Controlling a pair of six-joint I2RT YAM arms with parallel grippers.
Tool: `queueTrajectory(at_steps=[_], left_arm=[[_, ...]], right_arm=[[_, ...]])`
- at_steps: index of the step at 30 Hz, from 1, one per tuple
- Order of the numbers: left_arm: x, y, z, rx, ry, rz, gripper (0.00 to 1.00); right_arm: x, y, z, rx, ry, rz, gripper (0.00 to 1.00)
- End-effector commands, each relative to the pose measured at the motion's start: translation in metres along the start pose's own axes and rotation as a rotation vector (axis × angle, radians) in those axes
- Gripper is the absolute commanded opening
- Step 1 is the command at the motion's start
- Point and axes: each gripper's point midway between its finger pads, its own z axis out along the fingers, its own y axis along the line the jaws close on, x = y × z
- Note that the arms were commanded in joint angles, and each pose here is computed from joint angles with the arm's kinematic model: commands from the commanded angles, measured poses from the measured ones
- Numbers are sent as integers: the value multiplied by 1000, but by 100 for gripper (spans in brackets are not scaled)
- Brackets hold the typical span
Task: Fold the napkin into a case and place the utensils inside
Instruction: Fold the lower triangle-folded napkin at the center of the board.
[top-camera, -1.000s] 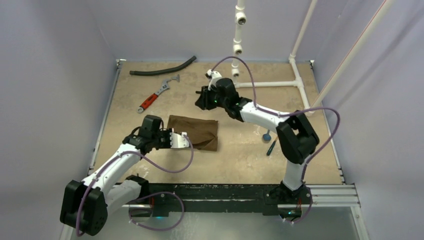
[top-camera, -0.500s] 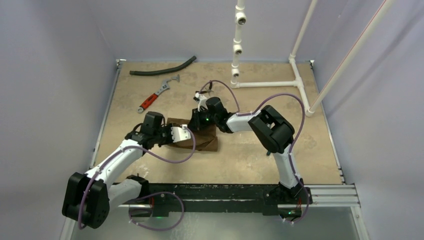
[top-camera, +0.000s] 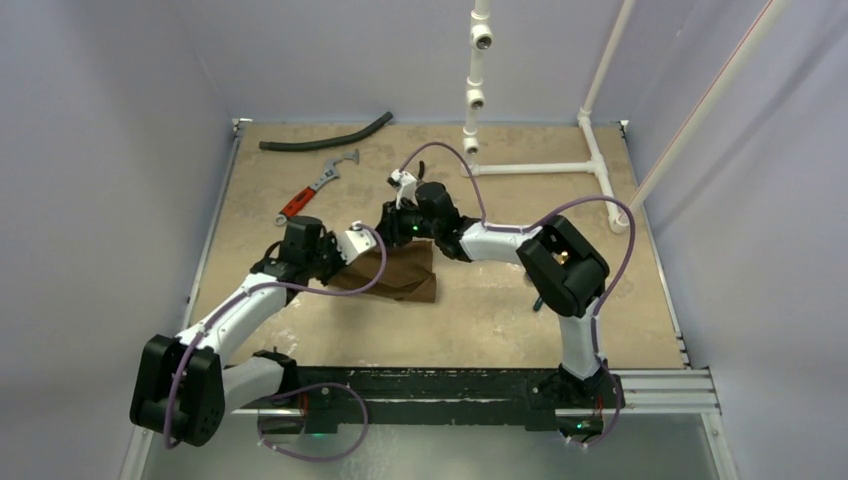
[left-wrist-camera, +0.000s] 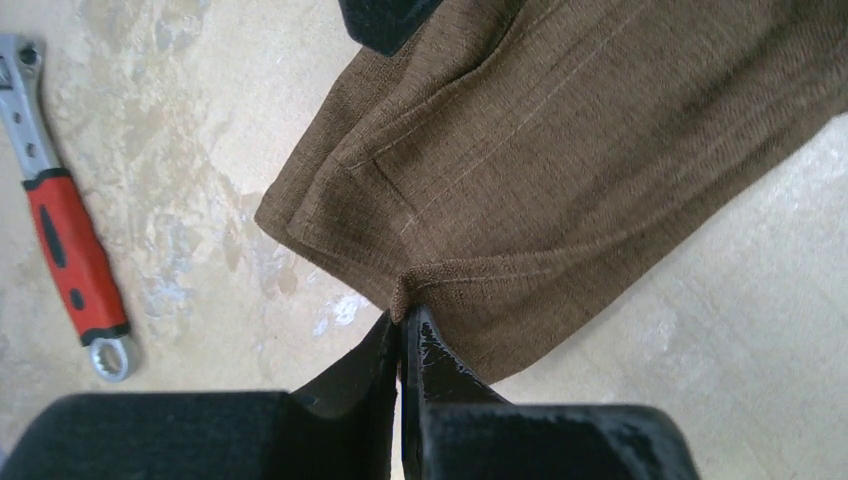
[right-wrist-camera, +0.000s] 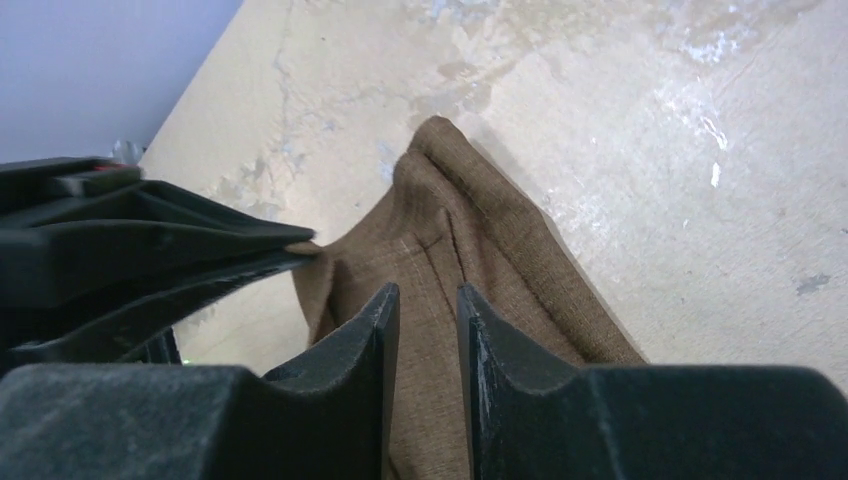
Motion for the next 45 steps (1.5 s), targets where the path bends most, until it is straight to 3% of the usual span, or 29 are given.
queueTrajectory(at_steps=[1, 12, 20, 26, 28, 32, 34, 39, 45], left_arm=[[-22, 15, 9, -31, -63, -113, 0], [0, 24, 29, -98, 7, -165, 0], [13, 26, 30, -136, 39, -150, 0], [4, 28, 33, -150, -22, -154, 1], [-2, 33, 34, -164, -48, -157, 17], [-16, 43, 31, -181, -68, -191, 66], [-27, 48, 26, -159, -60, -213, 77], [-47, 32, -1, 24, -11, -193, 83], [-37, -13, -11, 229, -2, -122, 76]], right_arm=[[-21, 21, -8, -34, -60, -62, 31], [48, 76, -19, -318, 32, 54, 30], [47, 80, -31, -341, 23, 52, 30], [82, 37, -23, -238, 84, 141, 27], [94, 13, -21, -164, 97, 154, 27], [115, -19, -20, -54, 124, 156, 25], [116, -23, -21, -27, 117, 157, 25], [93, -22, -28, 25, 31, 171, 25], [37, 14, -38, -44, -49, 145, 26]])
